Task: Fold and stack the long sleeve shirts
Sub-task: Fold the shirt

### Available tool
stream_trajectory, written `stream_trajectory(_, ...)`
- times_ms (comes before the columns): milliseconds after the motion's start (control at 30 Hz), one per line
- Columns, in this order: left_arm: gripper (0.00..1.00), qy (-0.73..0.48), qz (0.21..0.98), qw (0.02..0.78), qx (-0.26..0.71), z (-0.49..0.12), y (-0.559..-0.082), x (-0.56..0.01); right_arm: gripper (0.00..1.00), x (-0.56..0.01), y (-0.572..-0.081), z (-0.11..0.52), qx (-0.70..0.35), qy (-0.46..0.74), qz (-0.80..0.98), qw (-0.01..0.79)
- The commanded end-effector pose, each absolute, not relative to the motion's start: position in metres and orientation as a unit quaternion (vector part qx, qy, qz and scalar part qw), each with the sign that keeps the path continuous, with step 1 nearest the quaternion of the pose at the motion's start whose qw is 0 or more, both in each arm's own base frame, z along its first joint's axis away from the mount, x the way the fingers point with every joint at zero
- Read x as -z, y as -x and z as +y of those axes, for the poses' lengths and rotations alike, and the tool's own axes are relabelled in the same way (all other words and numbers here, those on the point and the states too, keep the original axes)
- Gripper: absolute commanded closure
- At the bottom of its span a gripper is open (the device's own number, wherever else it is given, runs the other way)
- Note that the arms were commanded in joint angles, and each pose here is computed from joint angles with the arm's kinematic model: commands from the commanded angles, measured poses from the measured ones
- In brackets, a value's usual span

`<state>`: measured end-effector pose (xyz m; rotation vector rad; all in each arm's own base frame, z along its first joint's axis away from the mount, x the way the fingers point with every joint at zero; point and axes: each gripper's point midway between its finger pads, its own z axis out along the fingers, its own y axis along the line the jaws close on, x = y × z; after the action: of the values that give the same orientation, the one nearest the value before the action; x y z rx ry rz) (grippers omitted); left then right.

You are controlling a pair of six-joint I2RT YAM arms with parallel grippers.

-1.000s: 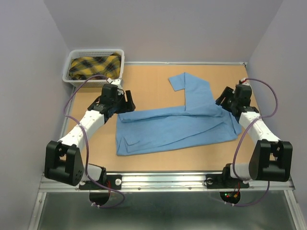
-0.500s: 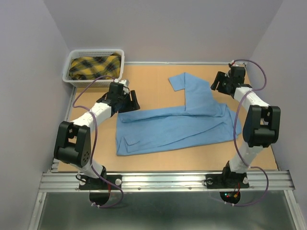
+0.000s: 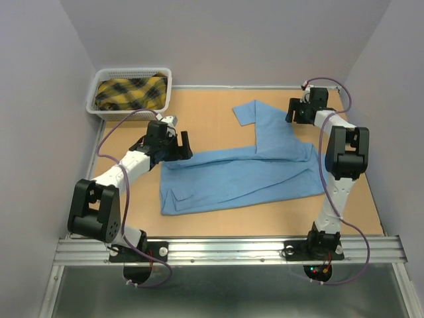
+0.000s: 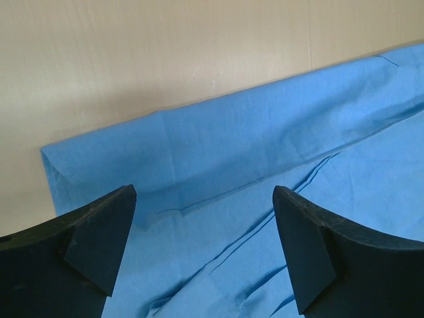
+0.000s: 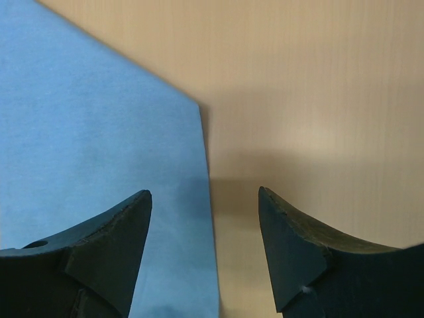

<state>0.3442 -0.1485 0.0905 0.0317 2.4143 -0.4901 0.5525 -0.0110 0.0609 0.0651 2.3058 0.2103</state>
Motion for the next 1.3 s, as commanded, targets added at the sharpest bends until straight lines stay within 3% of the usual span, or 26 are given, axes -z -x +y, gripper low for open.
stream_trajectory(0, 0.03, -0.026, 0.907, 0.377, 0.187, -0.145, -0.343, -0.113, 0.3, -0.077, -0.583, -0.016, -0.073, 0.026, 0.896, 0.438)
stream_trajectory(567, 0.04, -0.032, 0.898, 0.397, 0.188, -0.14, -0.329, -0.126, 0.44, -0.035, -0.615, 0.025, -0.138, 0.088, 0.893, 0.42)
stream_trajectory(667, 0.04, -0.03, 0.898, 0.397, 0.187, -0.139, -0.329, -0.127, 0.64, -0.03, -0.609, 0.033, -0.144, 0.099, 0.895, 0.41)
stream_trajectory(700, 0.04, -0.029, 0.898, 0.397, 0.188, -0.139, -0.328, -0.126, 0.77, -0.032, -0.608, 0.033, -0.145, 0.1, 0.894, 0.411)
stream_trajectory(833, 0.04, -0.032, 0.899, 0.394, 0.19, -0.139, -0.324, -0.125, 0.99, -0.054, -0.61, 0.036, -0.144, 0.112, 0.887, 0.424)
stream_trajectory(1067, 0.04, -0.03, 0.892, 0.407, 0.192, -0.138, -0.322, -0.133, 0.99, -0.125, -0.605, 0.04, -0.148, 0.122, 0.863, 0.467)
stream_trajectory(1267, 0.04, -0.022, 0.886, 0.422, 0.192, -0.136, -0.323, -0.143, 0.99, -0.178, -0.566, 0.054, -0.179, 0.112, 0.85, 0.483)
